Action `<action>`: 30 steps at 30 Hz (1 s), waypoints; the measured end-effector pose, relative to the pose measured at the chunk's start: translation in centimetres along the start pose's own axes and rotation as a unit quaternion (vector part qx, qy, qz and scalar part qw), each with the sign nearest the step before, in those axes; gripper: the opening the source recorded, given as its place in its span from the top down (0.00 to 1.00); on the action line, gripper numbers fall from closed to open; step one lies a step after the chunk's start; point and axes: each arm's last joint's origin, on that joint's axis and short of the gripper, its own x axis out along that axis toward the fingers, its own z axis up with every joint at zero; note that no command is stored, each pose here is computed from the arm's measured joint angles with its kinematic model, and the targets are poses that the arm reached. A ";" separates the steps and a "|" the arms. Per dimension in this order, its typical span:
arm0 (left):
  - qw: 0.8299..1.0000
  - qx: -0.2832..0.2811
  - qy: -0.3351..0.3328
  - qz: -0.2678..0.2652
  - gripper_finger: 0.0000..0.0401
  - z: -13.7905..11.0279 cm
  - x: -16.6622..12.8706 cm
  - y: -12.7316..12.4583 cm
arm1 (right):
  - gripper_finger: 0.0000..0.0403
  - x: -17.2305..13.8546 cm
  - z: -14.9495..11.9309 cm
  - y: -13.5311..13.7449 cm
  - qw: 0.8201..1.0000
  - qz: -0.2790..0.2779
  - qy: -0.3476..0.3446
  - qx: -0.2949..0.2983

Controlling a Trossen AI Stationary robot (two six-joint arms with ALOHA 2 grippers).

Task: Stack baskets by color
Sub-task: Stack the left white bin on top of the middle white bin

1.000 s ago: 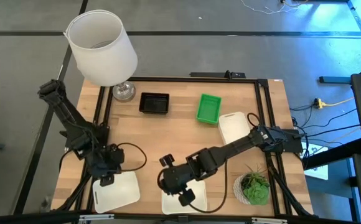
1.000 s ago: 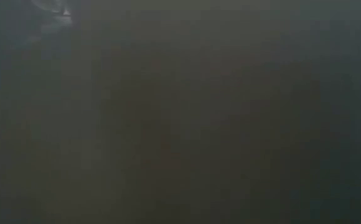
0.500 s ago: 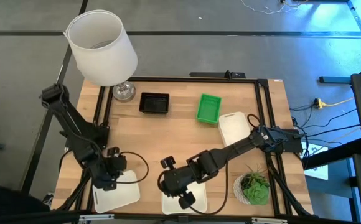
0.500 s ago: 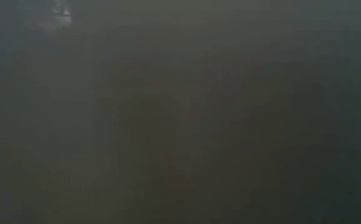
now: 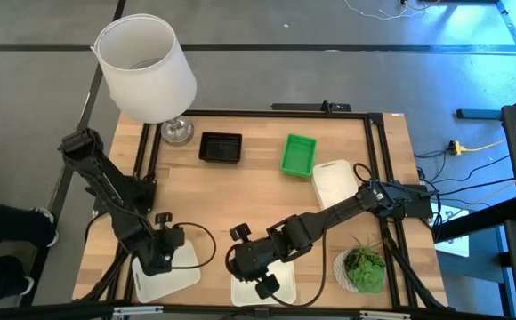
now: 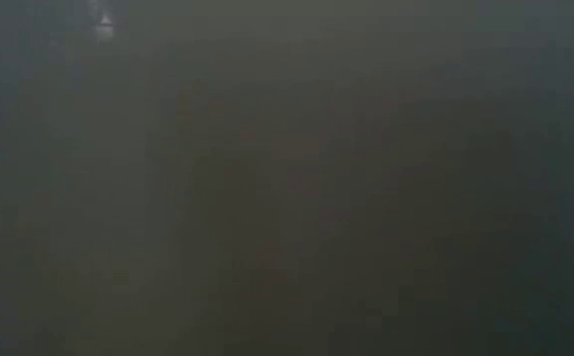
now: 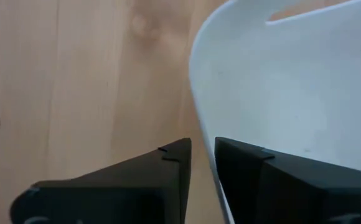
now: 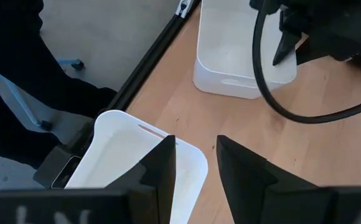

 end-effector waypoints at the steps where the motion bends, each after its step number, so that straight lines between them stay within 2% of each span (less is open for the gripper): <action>1: 1.000 -0.004 0.001 0.003 0.86 0.0 0.1 0.0 | 0.71 0.0 0.0 0.0 1.000 0.000 0.001 0.001; 6: 1.000 0.003 -0.012 0.012 0.98 0.3 0.3 0.1 | 0.71 -0.2 -0.9 0.1 0.998 0.002 0.046 0.035; 9: 1.000 0.006 -0.018 0.005 0.99 0.6 -0.4 -0.1 | 0.71 -0.9 -0.9 0.2 0.997 0.000 0.054 0.062; 13: 0.999 0.012 -0.041 -0.008 1.00 1.7 -1.9 -0.9 | 0.71 -2.5 -0.7 0.5 0.997 -0.006 0.048 0.063; 22: 0.989 0.051 -0.135 -0.027 1.00 6.2 -7.6 -3.4 | 0.71 -8.4 -0.4 2.1 0.991 -0.110 0.033 0.062; 26: 0.980 0.062 -0.185 -0.028 1.00 8.3 -9.8 -3.8 | 0.71 -11.0 -1.1 3.7 0.982 -0.167 0.045 0.072; 30: 0.966 0.114 -0.230 -0.033 1.00 10.6 -12.0 -3.9 | 0.71 -13.4 -1.9 5.2 0.968 -0.228 0.044 0.092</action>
